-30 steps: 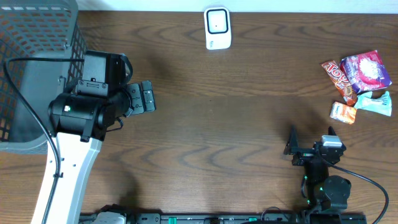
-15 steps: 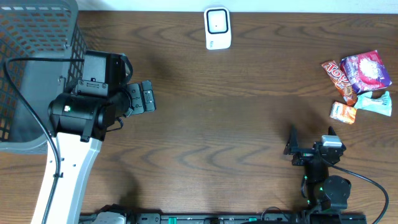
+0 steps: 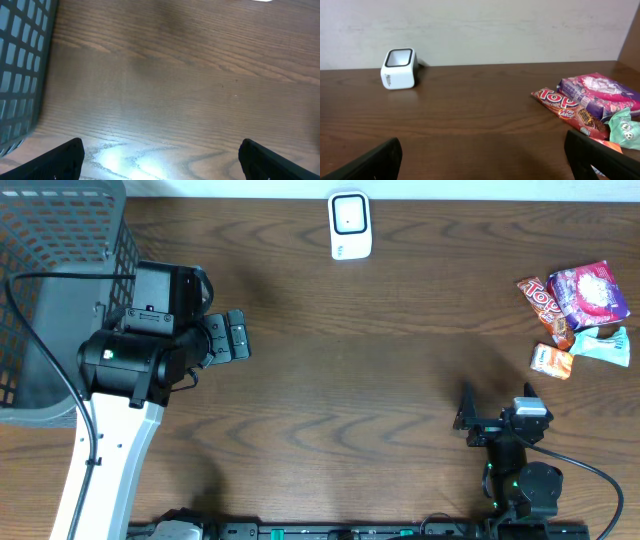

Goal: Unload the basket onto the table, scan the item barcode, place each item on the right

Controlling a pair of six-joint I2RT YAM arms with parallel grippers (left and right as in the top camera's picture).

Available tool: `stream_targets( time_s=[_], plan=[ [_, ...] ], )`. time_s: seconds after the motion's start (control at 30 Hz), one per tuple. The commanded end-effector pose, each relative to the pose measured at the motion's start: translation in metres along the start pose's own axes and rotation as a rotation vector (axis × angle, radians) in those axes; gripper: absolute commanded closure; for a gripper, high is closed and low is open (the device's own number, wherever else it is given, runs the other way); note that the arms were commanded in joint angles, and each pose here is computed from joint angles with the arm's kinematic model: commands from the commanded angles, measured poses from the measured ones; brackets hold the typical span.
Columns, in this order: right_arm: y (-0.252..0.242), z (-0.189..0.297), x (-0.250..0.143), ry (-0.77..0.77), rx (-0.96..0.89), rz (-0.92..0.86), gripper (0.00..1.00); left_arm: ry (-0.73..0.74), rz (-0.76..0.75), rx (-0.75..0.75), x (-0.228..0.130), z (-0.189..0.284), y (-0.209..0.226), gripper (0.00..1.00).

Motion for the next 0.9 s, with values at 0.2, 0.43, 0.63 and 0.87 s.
stream_targets(
  time_s=[0.2,0.43,0.63,0.87],
  plan=[
    [0.0013,0.0002,-0.0008,0.001,0.008,-0.017,0.01,-0.006,-0.005,0.012,0.0010,0.0000,0.0011,0.02],
    [0.0011,0.0002,-0.0009,0.002,0.007,-0.017,0.01,-0.006,-0.005,0.012,0.0010,0.0000,0.0011,0.02],
    [-0.0001,0.0002,-0.0011,0.003,0.000,-0.018,0.01,-0.006,-0.005,0.012,0.0010,0.0000,0.0011,0.02],
    [-0.0003,0.0002,-0.0006,0.000,-0.002,-0.018,0.01,-0.006,-0.005,0.012,0.0010,0.0000,0.0011,0.02]
  ],
)
Point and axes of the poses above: each gripper's point midway between its finger pads, its own z axis back along the fingers, its own y axis along the line the jaws close on, x = y × z, the point moved 8 cm from there along z, back along the fingers, and after that the axes turned 15 degrees about z, right-handed, at the moved point
